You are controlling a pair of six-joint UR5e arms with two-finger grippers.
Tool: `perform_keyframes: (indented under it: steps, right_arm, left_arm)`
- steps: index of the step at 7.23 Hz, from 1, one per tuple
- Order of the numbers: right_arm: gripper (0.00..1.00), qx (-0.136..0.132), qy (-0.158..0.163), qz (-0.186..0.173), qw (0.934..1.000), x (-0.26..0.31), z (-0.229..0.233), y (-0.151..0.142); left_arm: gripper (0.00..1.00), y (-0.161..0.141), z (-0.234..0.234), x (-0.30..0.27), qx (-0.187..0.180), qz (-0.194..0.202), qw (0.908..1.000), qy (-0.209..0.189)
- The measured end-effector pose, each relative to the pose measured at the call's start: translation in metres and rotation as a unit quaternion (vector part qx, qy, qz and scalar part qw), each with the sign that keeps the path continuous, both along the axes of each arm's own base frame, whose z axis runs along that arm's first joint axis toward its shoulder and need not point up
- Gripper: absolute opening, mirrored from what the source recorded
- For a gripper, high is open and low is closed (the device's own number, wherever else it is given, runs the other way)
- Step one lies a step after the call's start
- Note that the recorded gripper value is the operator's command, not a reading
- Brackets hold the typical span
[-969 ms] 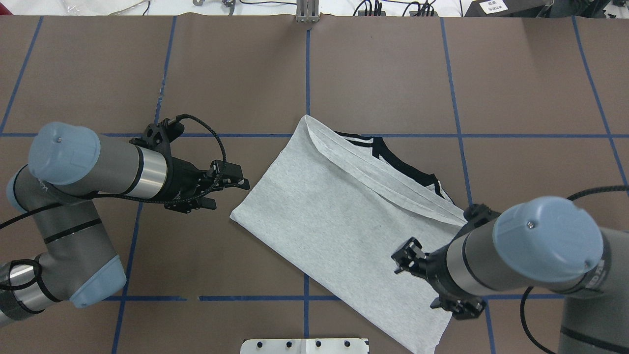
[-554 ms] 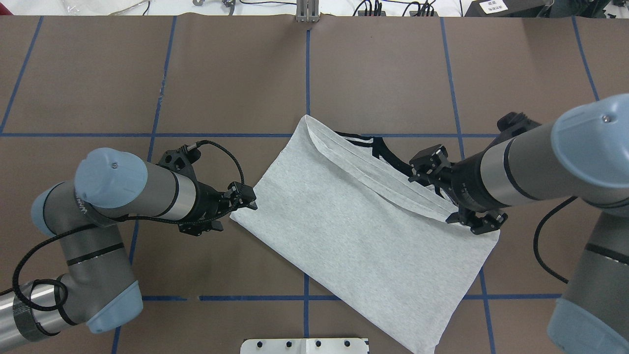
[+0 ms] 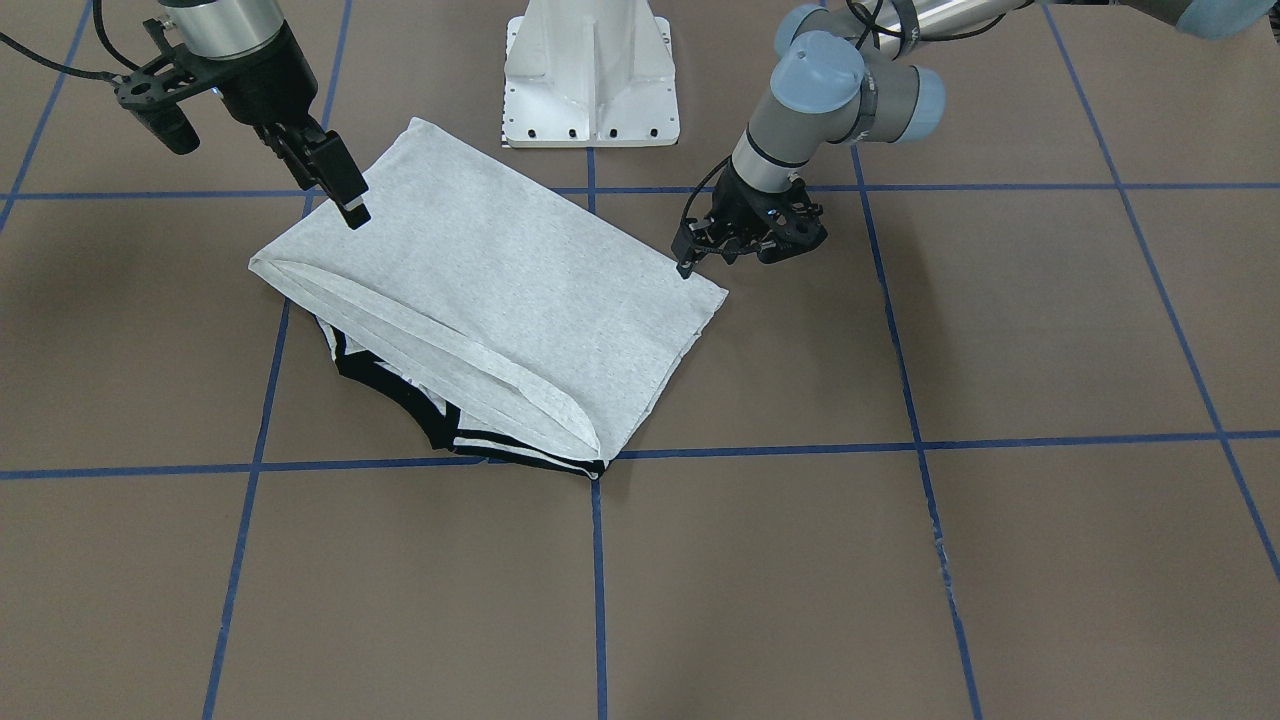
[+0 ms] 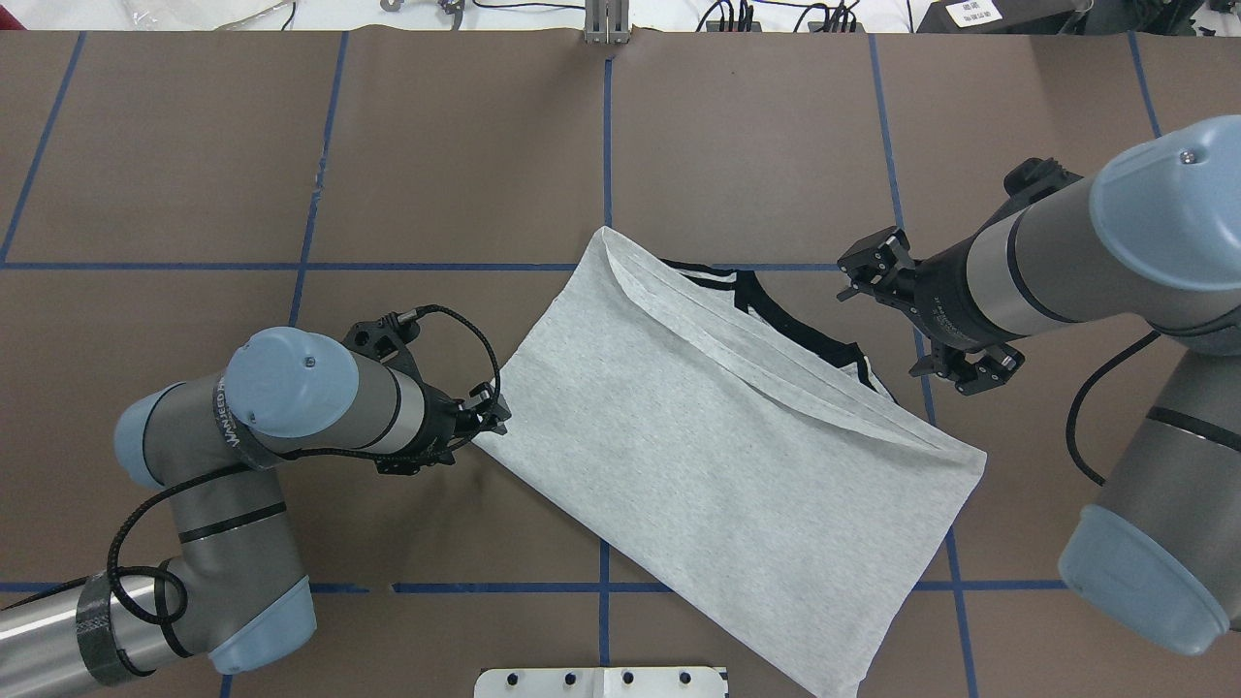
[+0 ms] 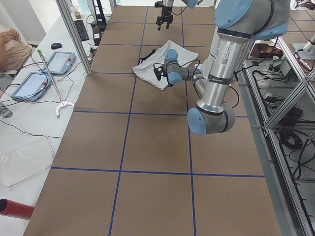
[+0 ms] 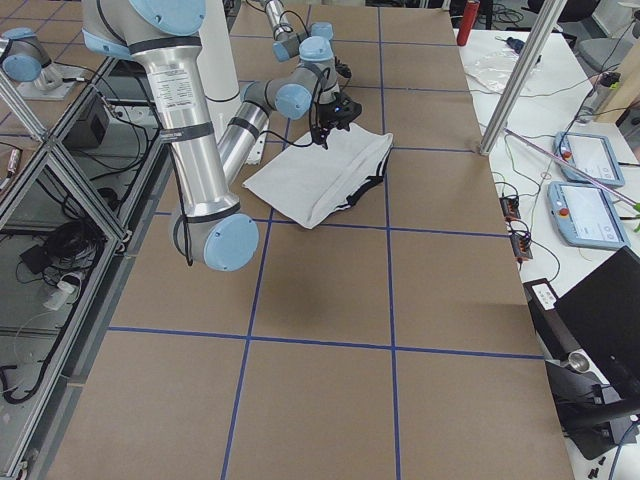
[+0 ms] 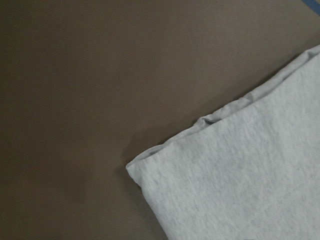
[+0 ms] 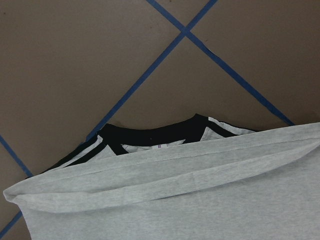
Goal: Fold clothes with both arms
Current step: 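Grasp the shirt corner with the left gripper and drag it away from the robot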
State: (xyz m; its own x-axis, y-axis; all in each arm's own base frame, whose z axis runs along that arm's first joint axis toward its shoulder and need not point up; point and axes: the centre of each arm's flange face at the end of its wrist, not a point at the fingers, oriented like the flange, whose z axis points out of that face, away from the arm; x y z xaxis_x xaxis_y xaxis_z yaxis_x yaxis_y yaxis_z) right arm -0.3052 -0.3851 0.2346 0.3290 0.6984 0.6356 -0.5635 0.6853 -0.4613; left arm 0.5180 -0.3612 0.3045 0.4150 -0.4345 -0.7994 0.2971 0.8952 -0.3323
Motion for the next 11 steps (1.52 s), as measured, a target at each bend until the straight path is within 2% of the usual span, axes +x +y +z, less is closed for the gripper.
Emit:
perform_keyframes:
  steps: [1,2,4,6,8,9,11]
  right_arm:
    - [1.00,0.000,0.001,0.000,1.0000,0.000,0.001,-0.002]
    - [1.00,0.001,0.000,0.000,1.0000,0.000,0.000,-0.003]
    - [1.00,0.002,-0.003,-0.001,1.0000,0.001,-0.003,-0.005]
    - [1.00,0.001,-0.004,-0.001,1.0000,0.002,-0.004,-0.005]
    - [1.00,0.002,-0.004,0.000,1.0000,0.002,-0.004,-0.006]
    - [1.00,0.002,-0.003,0.001,1.0000,0.002,-0.003,-0.006]
    - [1.00,0.003,-0.003,0.001,1.0000,-0.001,-0.006,-0.007]
  left_arm:
    - [0.40,-0.002,0.005,0.003,0.001,-0.004,1.0000,-0.006]
    - [0.00,-0.004,0.010,0.006,0.001,-0.006,0.9999,-0.012]
    - [0.00,-0.009,0.013,0.006,0.005,-0.008,0.9998,-0.017]
    - [0.00,-0.038,0.017,-0.014,0.039,-0.013,0.9988,-0.026]
    - [0.00,-0.107,0.026,-0.050,0.107,-0.023,0.9925,-0.054]
    - [0.00,-0.158,0.030,-0.057,0.116,-0.043,0.9899,-0.070]
    - [0.00,-0.258,0.025,-0.049,0.144,-0.091,0.9838,-0.056]
